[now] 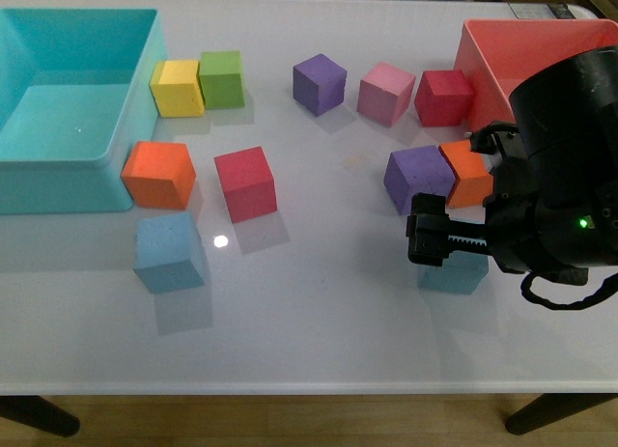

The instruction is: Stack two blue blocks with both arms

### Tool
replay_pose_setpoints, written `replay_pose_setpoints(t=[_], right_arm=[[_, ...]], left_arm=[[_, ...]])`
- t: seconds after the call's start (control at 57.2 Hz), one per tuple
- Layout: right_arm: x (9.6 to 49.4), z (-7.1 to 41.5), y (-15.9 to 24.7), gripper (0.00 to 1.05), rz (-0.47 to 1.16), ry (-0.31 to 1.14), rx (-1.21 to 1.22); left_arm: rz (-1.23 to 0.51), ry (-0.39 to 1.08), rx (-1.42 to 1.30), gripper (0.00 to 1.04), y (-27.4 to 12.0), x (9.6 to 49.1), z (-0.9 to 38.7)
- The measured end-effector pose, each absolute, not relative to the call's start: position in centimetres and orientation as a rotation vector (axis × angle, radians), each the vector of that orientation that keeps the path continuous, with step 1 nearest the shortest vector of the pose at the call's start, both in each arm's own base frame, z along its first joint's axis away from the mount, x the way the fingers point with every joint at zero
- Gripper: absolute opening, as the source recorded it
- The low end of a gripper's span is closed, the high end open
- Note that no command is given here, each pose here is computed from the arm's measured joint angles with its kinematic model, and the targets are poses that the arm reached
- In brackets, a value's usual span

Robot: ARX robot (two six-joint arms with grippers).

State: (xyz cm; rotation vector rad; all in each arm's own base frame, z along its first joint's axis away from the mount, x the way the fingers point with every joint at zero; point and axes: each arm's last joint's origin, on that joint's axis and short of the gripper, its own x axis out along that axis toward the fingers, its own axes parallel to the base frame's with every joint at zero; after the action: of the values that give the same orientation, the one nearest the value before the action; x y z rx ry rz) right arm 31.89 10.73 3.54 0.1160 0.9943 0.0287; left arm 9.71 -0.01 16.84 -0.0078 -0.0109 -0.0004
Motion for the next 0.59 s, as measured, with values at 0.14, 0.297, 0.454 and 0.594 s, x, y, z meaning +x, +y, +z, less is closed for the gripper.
replay_pose_setpoints(t=[0.14, 0.297, 0.454, 0.594], right_arm=[[32.5, 2.9, 10.9, 0.96, 0.019, 1.008, 0.117], [32.8, 2.5, 11.2, 0.95, 0.003, 1.014, 0.107], [32.7, 2.4, 11.3, 0.73, -0.001, 1.018, 0.100], [32.3, 2.7, 11.2, 0.52, 0.001, 1.021, 0.098]], left_arm=[[0.000, -0.011, -0.008, 0.96, 0.0, 9.7, 16.8], [0.000, -0.011, -0.008, 0.96, 0.0, 9.7, 16.8], [0.000, -0.011, -0.008, 0.96, 0.0, 9.7, 16.8], [0.000, -0.011, -0.008, 0.96, 0.0, 9.7, 16.8]])
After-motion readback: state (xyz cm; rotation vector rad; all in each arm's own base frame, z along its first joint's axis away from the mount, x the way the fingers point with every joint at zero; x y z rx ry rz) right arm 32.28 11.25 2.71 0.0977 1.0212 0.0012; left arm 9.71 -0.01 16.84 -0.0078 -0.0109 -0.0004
